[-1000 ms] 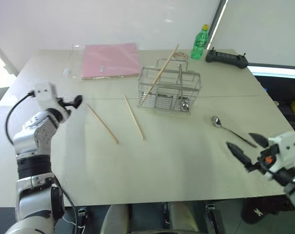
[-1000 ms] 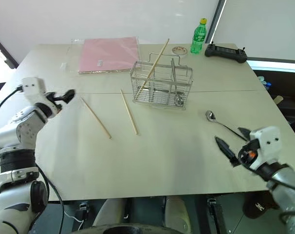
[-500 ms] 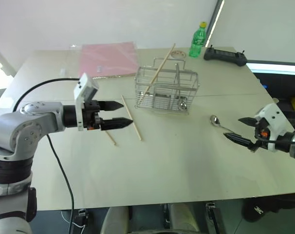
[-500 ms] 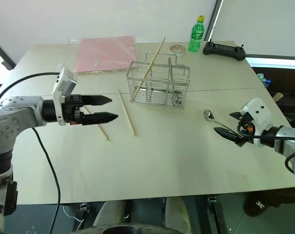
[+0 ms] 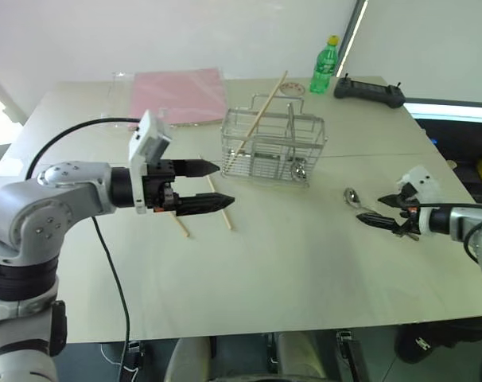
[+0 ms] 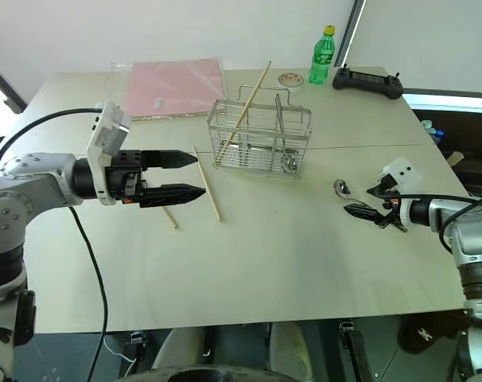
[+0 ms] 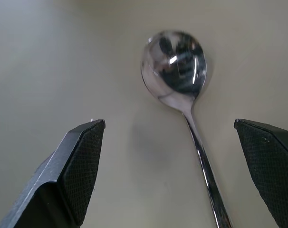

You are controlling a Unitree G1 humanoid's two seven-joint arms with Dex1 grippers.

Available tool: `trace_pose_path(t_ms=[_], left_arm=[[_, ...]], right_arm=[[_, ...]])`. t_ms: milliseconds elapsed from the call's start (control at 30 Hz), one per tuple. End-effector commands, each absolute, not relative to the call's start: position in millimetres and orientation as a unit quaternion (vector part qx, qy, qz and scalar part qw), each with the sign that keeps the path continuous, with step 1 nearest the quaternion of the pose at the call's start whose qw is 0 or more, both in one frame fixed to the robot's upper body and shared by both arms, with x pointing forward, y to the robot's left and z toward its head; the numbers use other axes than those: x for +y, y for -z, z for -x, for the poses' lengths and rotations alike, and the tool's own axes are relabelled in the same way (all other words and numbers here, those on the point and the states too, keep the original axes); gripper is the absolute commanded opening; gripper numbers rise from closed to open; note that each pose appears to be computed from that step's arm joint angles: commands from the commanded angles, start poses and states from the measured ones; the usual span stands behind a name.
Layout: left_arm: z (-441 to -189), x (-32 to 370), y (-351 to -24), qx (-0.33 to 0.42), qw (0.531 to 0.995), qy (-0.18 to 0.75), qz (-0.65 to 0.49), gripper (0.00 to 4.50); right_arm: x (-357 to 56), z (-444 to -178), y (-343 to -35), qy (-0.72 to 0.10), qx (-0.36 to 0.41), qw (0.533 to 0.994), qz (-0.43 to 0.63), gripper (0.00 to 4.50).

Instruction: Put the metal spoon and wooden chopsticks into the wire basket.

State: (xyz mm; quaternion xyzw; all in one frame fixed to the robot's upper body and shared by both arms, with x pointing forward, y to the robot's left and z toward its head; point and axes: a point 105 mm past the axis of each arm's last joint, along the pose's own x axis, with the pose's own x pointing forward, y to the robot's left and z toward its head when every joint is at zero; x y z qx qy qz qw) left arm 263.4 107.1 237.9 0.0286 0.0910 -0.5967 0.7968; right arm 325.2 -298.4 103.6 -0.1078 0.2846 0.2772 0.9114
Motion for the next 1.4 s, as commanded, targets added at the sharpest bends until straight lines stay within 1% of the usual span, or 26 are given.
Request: trace_pose_path(t_ms=[33, 200, 300, 333, 367, 433, 467, 500, 533, 567, 733, 800, 867, 967, 1067, 1167, 1267, 1333, 1400], left_arm=[[-256.2, 107.5, -247.7, 0.069, 0.794, 0.602, -0.044, 4.48], [-253.9, 107.0, -247.1, 0.072, 0.791, 0.605, -0.050, 4.48], [-252.0, 108.2, -245.8, 0.076, 0.788, 0.609, -0.053, 4.50], [-251.9, 108.5, -245.5, 0.077, 0.787, 0.609, -0.054, 4.50], [-252.7, 109.0, -245.2, 0.077, 0.789, 0.608, -0.055, 4.50], [-253.9, 109.2, -245.1, 0.076, 0.790, 0.606, -0.055, 4.50], [-254.3, 109.2, -245.2, 0.075, 0.790, 0.606, -0.056, 4.50], [-254.4, 109.0, -245.6, 0.074, 0.790, 0.606, -0.055, 4.50], [-255.0, 108.2, -246.7, 0.071, 0.790, 0.607, -0.054, 4.50], [-256.1, 107.6, -247.7, 0.069, 0.790, 0.607, -0.054, 4.50], [-259.6, 106.5, -249.3, 0.063, 0.790, 0.607, -0.054, 4.50], [-260.8, 106.5, -250.0, 0.060, 0.791, 0.607, -0.056, 4.50], [-263.3, 107.1, -250.8, 0.056, 0.792, 0.605, -0.058, 4.50], [-268.0, 108.7, -252.9, 0.049, 0.797, 0.599, -0.059, 4.50], [-272.8, 111.1, -254.9, 0.043, 0.802, 0.593, -0.058, 4.50], [-276.0, 112.7, -255.6, 0.039, 0.806, 0.588, -0.061, 4.50], [-279.3, 114.1, -258.5, 0.033, 0.808, 0.585, -0.062, 4.50], [-281.5, 114.8, -260.1, 0.028, 0.809, 0.583, -0.062, 4.50], [-284.2, 114.9, -260.8, 0.024, 0.811, 0.581, -0.062, 4.50]], right_arm=[[-295.0, -332.6, -105.4, -0.280, 0.273, 0.914, 0.112, 4.50], [-293.4, -330.6, -86.7, -0.279, 0.288, 0.910, 0.109, 4.50], [-289.6, -326.3, -81.8, -0.287, 0.288, 0.908, 0.098, 3.68], [-288.6, -325.1, -81.1, -0.290, 0.288, 0.908, 0.096, 3.08], [-287.4, -323.6, -80.0, -0.291, 0.288, 0.907, 0.094, 2.69], [-286.3, -322.0, -79.0, -0.292, 0.288, 0.908, 0.092, 1.53], [-286.1, -321.4, -78.8, -0.292, 0.287, 0.908, 0.092, 1.14], [-286.0, -320.9, -78.8, -0.291, 0.287, 0.908, 0.091, 0.54], [-286.7, -319.8, -79.1, -0.290, 0.286, 0.909, 0.089, 0.11], [-287.6, -319.1, -79.3, -0.288, 0.286, 0.910, 0.088, 0.04], [-291.2, -317.7, -81.5, -0.272, 0.277, 0.917, 0.095, 0.04], [-288.4, -316.5, -87.0, -0.273, 0.263, 0.919, 0.105, 0.04], [-279.6, -315.9, -99.3, -0.281, 0.235, 0.924, 0.112, 0.04], [-258.2, -313.3, -128.0, -0.300, 0.181, 0.932, 0.096, 0.04], [-228.3, -300.3, -166.0, -0.344, 0.118, 0.929, 0.060, 0.04], [-205.6, -282.1, -197.5, -0.393, 0.075, 0.916, 0.020, 0.04], [-184.3, -259.7, -232.3, -0.461, 0.029, 0.887, -0.015, 0.04], [-176.9, -256.1, -253.9, -0.476, -0.012, 0.879, -0.028, 0.04], [-174.0, -267.1, -275.0, -0.456, -0.056, 0.887, -0.045, 0.04]])
